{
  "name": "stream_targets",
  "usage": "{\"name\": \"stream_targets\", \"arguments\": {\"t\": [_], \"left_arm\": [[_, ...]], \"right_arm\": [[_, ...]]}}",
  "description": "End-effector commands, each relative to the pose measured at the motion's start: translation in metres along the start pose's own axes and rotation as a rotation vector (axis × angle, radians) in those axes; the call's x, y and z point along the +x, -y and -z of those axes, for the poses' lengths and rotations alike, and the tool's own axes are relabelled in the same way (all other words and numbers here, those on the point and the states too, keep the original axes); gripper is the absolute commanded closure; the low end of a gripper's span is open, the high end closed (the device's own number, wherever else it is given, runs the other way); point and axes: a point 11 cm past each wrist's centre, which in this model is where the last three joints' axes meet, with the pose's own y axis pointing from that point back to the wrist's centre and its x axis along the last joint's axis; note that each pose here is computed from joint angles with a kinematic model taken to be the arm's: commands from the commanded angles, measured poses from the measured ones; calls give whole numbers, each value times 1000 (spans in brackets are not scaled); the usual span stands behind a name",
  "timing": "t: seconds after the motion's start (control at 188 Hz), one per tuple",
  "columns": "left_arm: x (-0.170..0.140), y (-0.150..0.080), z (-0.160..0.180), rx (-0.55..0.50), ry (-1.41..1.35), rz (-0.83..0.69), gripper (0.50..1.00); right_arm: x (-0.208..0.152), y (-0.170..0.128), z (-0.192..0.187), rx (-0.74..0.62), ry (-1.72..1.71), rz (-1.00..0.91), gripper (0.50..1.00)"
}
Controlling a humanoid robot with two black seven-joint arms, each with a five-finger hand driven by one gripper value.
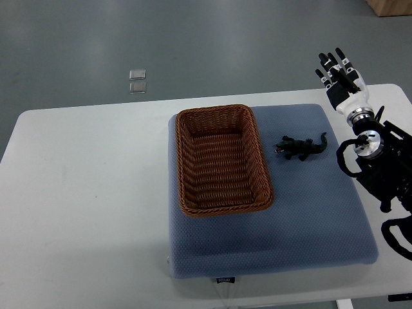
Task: Place crocodile in brown basket with right hand
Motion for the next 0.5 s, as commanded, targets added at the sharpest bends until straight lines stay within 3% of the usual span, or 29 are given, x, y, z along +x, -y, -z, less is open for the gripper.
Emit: {"name": "stream_targets", "arguments": {"t": [0.0, 0.495], "left_arm": [[0, 0, 0, 1, 2, 3, 500], [4, 0, 0, 2, 7, -13, 500]], "right_arm": [[1, 0, 0, 0, 1, -3, 570], [6, 0, 6, 10, -7, -12, 570]]}}
